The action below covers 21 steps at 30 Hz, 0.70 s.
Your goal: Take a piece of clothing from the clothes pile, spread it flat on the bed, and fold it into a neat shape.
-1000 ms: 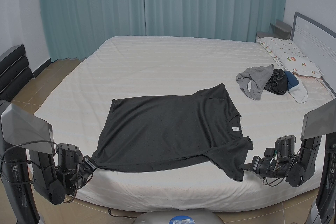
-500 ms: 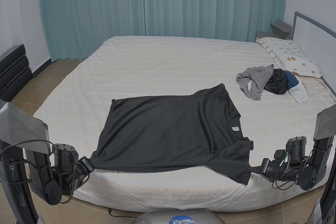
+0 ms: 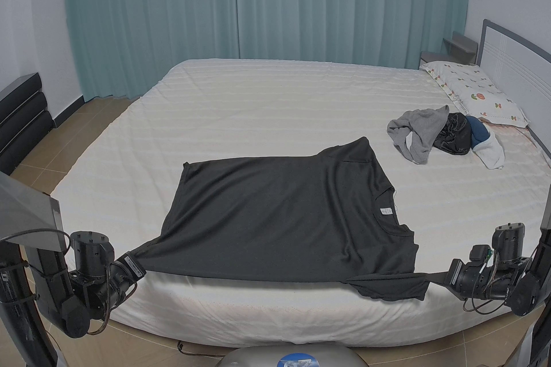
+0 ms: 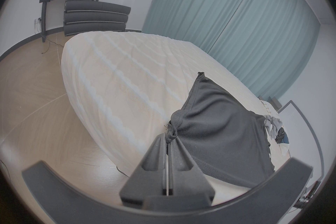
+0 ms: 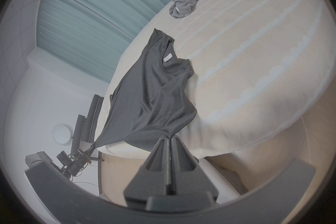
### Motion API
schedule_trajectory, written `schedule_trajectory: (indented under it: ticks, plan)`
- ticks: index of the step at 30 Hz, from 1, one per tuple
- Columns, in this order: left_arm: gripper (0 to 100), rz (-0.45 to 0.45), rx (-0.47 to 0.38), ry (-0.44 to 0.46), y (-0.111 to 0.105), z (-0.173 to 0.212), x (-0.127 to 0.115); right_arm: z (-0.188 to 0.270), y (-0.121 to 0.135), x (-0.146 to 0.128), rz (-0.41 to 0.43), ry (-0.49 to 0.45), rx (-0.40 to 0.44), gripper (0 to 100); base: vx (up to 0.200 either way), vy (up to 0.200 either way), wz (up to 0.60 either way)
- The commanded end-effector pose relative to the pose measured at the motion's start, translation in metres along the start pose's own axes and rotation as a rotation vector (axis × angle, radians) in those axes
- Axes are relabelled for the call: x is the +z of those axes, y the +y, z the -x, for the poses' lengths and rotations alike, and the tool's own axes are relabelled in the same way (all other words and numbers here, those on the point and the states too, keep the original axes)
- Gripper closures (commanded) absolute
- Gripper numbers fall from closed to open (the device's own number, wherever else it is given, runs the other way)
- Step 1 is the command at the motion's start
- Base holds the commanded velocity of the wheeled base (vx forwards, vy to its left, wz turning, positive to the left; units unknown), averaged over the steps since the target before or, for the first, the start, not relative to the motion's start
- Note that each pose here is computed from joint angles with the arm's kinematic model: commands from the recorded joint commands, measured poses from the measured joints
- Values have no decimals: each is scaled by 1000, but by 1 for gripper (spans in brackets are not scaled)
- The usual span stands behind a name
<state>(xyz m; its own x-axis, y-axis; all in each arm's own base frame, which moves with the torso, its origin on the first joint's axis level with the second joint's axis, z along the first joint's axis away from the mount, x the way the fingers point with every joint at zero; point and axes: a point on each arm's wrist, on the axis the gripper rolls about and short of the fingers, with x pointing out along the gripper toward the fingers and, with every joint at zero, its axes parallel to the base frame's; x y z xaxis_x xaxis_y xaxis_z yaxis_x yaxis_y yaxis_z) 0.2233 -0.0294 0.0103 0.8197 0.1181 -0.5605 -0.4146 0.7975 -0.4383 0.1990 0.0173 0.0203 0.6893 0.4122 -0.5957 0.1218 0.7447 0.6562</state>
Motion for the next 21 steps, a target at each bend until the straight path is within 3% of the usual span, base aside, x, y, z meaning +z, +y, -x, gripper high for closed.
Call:
schedule_trajectory:
  ticks: [1, 13, 21]
  plan:
    - [100, -35, 11, 7, 3, 6, -1, 10, -2, -2, 11, -2, -19, 100, 0, 0, 0]
    - [100, -129, 45, 59, 11, 12, -10, 23, -6, -22, 138, 171, -110, 100, 0, 0, 0]
    - [100, -144, 63, 80, 14, 8, -14, 20, -9, -28, 156, 230, -135, 100, 0, 0, 0]
